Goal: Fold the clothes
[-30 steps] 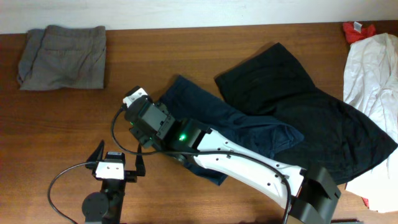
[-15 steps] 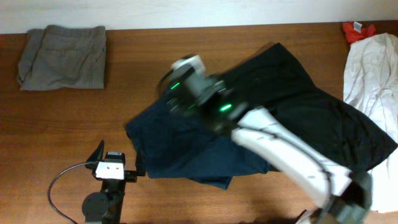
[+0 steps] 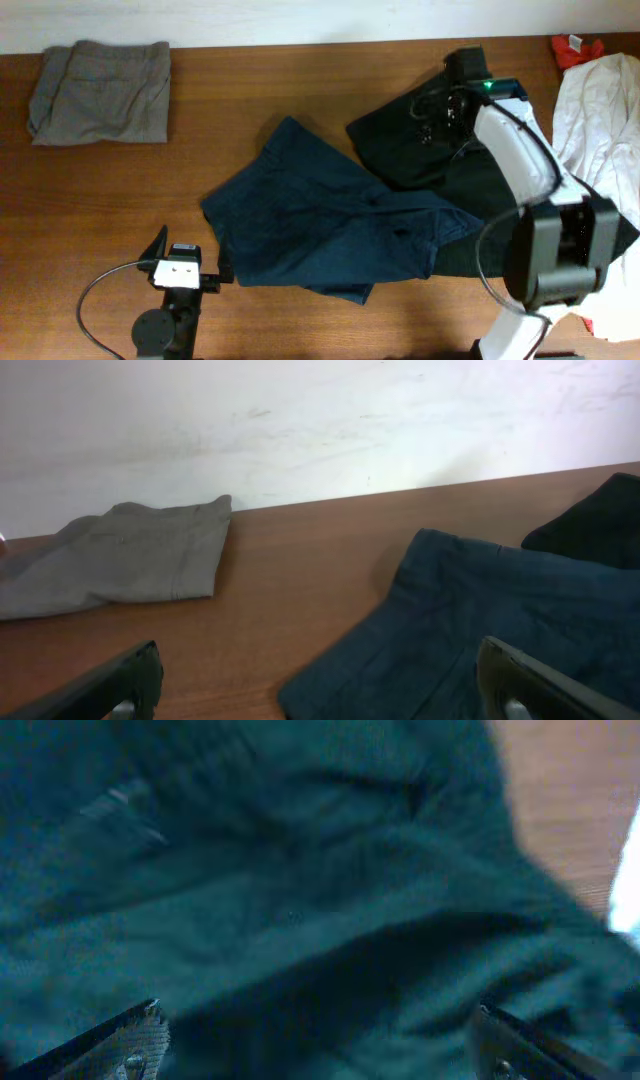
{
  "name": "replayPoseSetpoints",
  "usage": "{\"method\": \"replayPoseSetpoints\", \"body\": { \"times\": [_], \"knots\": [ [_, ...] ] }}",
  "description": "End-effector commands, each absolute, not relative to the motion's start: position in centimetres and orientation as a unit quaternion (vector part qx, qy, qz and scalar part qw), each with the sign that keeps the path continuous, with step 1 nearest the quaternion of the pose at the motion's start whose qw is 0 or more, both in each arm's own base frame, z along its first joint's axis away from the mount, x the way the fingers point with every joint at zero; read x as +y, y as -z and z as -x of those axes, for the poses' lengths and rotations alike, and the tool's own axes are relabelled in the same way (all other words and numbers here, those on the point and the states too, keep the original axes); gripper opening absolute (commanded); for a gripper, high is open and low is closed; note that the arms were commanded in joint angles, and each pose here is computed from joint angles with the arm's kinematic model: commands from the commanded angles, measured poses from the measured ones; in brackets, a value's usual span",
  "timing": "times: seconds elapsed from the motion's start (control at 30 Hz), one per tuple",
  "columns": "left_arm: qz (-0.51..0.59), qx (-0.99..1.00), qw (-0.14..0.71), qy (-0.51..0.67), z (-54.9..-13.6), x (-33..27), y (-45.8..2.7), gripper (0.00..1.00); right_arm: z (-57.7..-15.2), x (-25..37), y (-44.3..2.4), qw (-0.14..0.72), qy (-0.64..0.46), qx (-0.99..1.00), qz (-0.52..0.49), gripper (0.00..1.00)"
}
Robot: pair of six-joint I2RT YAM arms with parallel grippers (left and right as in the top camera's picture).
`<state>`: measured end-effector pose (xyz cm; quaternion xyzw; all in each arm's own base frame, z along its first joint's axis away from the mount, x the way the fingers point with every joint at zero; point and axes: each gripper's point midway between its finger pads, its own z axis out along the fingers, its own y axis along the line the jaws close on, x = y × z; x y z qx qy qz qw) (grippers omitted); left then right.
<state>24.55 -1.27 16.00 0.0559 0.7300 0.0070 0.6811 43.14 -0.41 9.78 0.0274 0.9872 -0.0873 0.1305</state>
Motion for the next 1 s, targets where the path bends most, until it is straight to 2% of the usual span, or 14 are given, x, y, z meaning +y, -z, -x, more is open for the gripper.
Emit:
{"method": "replayPoseSetpoints", "body": {
  "times": [0.0,0.13,0.2,0.23,0.33,0.4,0.67,0.77,0.8,0.83,0.87,0.9,0.93,0.97],
  "knots": [
    [-0.059,0.731,0.680,-0.016,-24.6,-1.1,-15.7,0.99,-42.9,0.6,-5.9,0.082,0.052,0.995,0.018,0.98],
    [-0.059,0.731,0.680,-0.016,-24.6,-1.1,-15.7,1.00,-43.1,0.8,-3.1,0.061,0.052,0.996,0.033,0.96],
    [-0.059,0.731,0.680,-0.016,-24.6,-1.1,-15.7,0.99,-43.4,0.8,-2.4,0.060,0.053,0.996,0.033,0.51],
    [-0.059,0.731,0.680,-0.016,-24.6,-1.1,-15.7,0.99,-43.5,0.7,-2.1,0.061,0.052,0.996,0.032,0.37],
    [-0.059,0.731,0.680,-0.016,-24.6,-1.1,-15.7,0.99,-43.8,0.7,-2.0,0.064,0.053,0.996,0.031,0.04],
    [-0.059,0.731,0.680,-0.016,-24.6,-1.1,-15.7,1.00,-43.9,0.4,-2.0,0.067,0.057,0.996,0.030,0.04],
    [-0.059,0.731,0.680,-0.016,-24.6,-1.1,-15.7,0.99,-43.4,-8.0,-5.1,0.088,0.165,0.978,-0.097,0.04],
    [-0.059,0.731,0.680,-0.016,-24.6,-1.1,-15.7,0.99,-43.2,-10.5,-6.8,0.106,0.155,0.974,-0.127,0.04],
    [-0.059,0.731,0.680,-0.016,-24.6,-1.1,-15.7,0.99,-43.1,-10.9,-7.2,0.108,0.136,0.979,-0.110,0.12],
    [-0.059,0.731,0.680,-0.016,-24.6,-1.1,-15.7,0.99,-43.0,-11.1,-7.1,0.106,0.124,0.982,-0.093,0.29],
    [-0.059,0.731,0.680,-0.016,-24.6,-1.1,-15.7,0.99,-43.0,-11.3,-7.0,0.107,0.114,0.984,-0.086,0.70],
    [-0.059,0.731,0.680,-0.016,-24.6,-1.1,-15.7,0.99,-43.1,-12.0,-6.9,0.109,0.108,0.984,-0.094,0.93],
    [-0.059,0.731,0.680,-0.016,-24.6,-1.1,-15.7,0.99,-43.1,-12.6,-6.7,0.111,0.109,0.983,-0.102,0.98],
    [-0.059,0.731,0.680,-0.016,-24.6,-1.1,-15.7,0.99,-43.3,-13.3,-6.6,0.115,0.110,0.982,-0.105,0.98]
  ]
}}
